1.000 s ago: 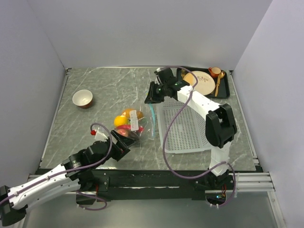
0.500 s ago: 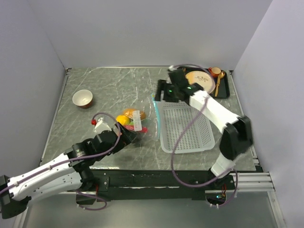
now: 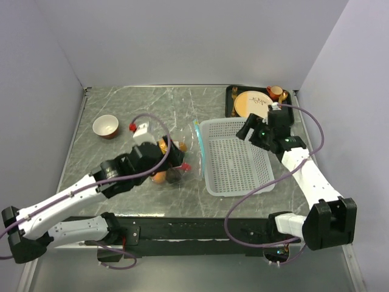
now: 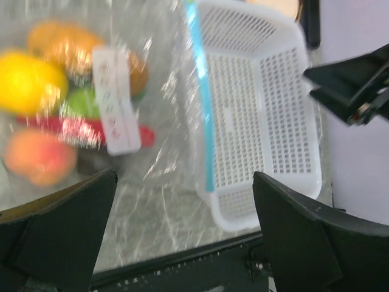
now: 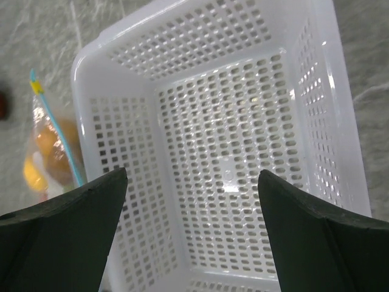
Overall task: Place the food in the zip-top bag and seal the zipper
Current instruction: Reset both arms
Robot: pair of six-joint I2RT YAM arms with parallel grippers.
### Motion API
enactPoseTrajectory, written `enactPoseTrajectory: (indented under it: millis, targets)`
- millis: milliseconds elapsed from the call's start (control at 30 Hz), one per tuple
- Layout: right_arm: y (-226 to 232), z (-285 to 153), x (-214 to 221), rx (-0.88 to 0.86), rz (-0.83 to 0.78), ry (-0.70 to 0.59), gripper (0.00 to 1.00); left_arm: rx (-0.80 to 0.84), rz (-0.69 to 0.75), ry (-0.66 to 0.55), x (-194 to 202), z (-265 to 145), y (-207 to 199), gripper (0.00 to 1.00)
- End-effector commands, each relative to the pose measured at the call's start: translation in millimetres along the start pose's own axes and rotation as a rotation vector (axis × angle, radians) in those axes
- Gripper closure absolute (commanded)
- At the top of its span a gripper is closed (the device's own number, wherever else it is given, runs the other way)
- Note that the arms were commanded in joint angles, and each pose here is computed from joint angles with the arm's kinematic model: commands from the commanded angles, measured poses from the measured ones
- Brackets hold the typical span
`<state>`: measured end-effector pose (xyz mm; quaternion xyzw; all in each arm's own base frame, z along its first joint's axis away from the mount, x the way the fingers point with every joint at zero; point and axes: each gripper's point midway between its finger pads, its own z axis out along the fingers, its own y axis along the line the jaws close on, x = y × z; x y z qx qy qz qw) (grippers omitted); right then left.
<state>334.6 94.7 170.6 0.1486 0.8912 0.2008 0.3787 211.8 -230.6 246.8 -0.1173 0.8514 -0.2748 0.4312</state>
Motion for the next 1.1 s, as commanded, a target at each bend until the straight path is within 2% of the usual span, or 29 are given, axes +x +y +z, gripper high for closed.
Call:
enactPoseTrajectory:
  millis: [0,33,67,100,200,333,400,567,600,633,700,733,933,1067]
  targets:
    - [37,-15,2,-0.271,-0.038,0.061,0.05,-0.065,0.242,-0.059,-38,-1,-6,0.01]
    - [33,-15,5,-0.256,-0.038,0.075,0.05,-0.073,0.251,-0.061,-47,6,-6,0.01]
    - [30,-14,5,-0.236,-0.037,0.077,0.05,0.044,0.301,0.016,-39,8,-22,0.01]
    - [26,-13,5,-0.217,-0.045,0.074,0.05,0.09,0.314,0.053,-39,12,-24,0.01]
    - [16,-15,2,-0.164,-0.057,0.043,0.05,0.124,0.283,0.092,-57,27,-12,0.01]
    - [1,-24,-7,-0.084,-0.062,-0.063,0.05,0.019,0.265,-0.017,-89,38,14,0.01]
    - [-20,-26,-13,0.021,-0.043,-0.137,0.05,-0.024,0.263,-0.072,-101,39,22,0.01]
    - [-52,-49,-41,0.172,-0.003,-0.402,0.0,0.008,0.275,-0.163,-122,35,14,0.01]
    - [-66,-48,-36,0.215,-0.002,-0.431,0.0,0.008,0.276,-0.173,-121,36,16,0.01]
    - [-62,-58,-48,0.193,0.003,-0.516,0.0,0.012,0.273,-0.208,-129,35,15,0.01]
    - [-72,-57,-39,0.195,0.008,-0.555,0.0,0.006,0.267,-0.239,-133,34,18,0.01]
    - [-66,-66,-48,0.164,0.01,-0.621,0.0,-0.003,0.259,-0.254,-137,34,21,0.01]
    - [-86,-69,-37,0.232,-0.033,-0.651,0.0,-0.032,0.251,-0.266,-143,35,30,0.01]
    - [-98,-67,-37,0.296,-0.023,-0.647,0.0,-0.136,0.226,-0.308,-148,35,51,0.0]
